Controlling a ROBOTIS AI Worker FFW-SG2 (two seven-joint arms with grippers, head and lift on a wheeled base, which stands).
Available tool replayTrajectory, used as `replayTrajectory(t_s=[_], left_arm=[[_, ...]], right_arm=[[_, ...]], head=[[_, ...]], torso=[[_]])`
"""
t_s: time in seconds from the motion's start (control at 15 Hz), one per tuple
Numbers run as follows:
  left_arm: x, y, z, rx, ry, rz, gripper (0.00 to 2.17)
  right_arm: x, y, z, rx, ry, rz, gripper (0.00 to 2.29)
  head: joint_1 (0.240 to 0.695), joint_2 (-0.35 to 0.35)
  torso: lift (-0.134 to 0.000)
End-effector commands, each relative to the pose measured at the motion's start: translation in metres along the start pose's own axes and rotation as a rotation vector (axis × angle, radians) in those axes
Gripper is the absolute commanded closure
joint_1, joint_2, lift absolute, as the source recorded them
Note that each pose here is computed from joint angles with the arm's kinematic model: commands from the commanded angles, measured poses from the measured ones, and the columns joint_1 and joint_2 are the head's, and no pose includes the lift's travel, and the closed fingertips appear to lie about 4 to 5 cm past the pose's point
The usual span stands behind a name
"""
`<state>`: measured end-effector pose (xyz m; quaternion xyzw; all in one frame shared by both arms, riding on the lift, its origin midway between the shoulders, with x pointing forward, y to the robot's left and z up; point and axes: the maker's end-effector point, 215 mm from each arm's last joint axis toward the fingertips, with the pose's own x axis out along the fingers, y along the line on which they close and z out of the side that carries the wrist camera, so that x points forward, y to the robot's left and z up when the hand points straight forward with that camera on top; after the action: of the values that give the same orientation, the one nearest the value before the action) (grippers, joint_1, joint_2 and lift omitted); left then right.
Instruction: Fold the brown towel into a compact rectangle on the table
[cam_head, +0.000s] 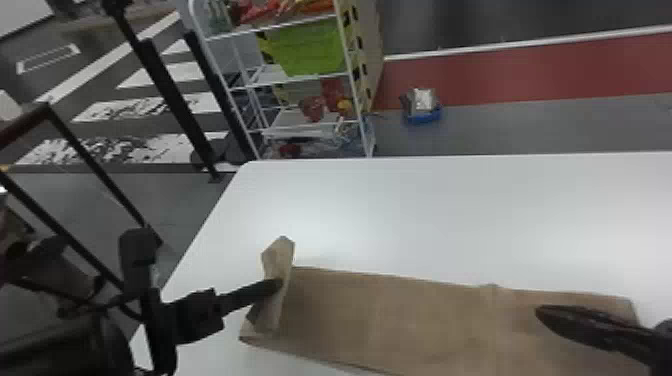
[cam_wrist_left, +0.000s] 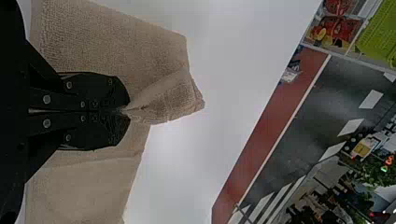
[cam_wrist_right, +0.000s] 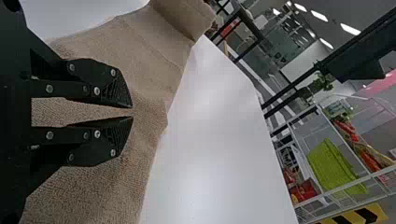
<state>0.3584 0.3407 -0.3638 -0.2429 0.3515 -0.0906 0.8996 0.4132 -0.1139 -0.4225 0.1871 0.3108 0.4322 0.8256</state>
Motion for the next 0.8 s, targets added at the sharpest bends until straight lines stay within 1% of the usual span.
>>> replayTrajectory(t_s=[0.0, 0.07, 0.2, 0.27, 0.47, 0.73], left_arm=[[0.001, -0.011, 0.002, 0.011, -0.004, -0.022, 1.23], [0.003, -0.014, 0.002, 0.012, -0.002, -0.031, 1.23], [0.006, -0.016, -0.001, 0.014, 0.006, -0.032, 1.23], [0.009, -0.02, -0.004, 0.016, 0.015, -0.043, 1.23], [0.019, -0.032, -0.015, 0.027, 0.049, -0.068, 1.23], [0.043, -0.06, -0.037, 0.074, 0.114, -0.085, 1.24]], right_arm=[[-0.009, 0.004, 0.011, 0.017, -0.052, 0.023, 0.03], [-0.008, 0.008, 0.016, 0.019, -0.075, 0.042, 0.03], [0.003, 0.019, 0.023, -0.034, -0.121, 0.059, 0.05], [0.008, 0.025, 0.023, -0.041, -0.126, 0.065, 0.05], [0.023, 0.04, 0.022, -0.06, -0.108, 0.083, 0.11], [0.028, 0.046, 0.021, -0.064, -0.1, 0.095, 0.13]], head=[[0.695, 0.331], [0.695, 0.322], [0.695, 0.306], [0.695, 0.306], [0.695, 0.318], [0.695, 0.318]], torso=[[-0.124], [-0.124], [-0.124], [-0.124], [-0.124], [-0.124]])
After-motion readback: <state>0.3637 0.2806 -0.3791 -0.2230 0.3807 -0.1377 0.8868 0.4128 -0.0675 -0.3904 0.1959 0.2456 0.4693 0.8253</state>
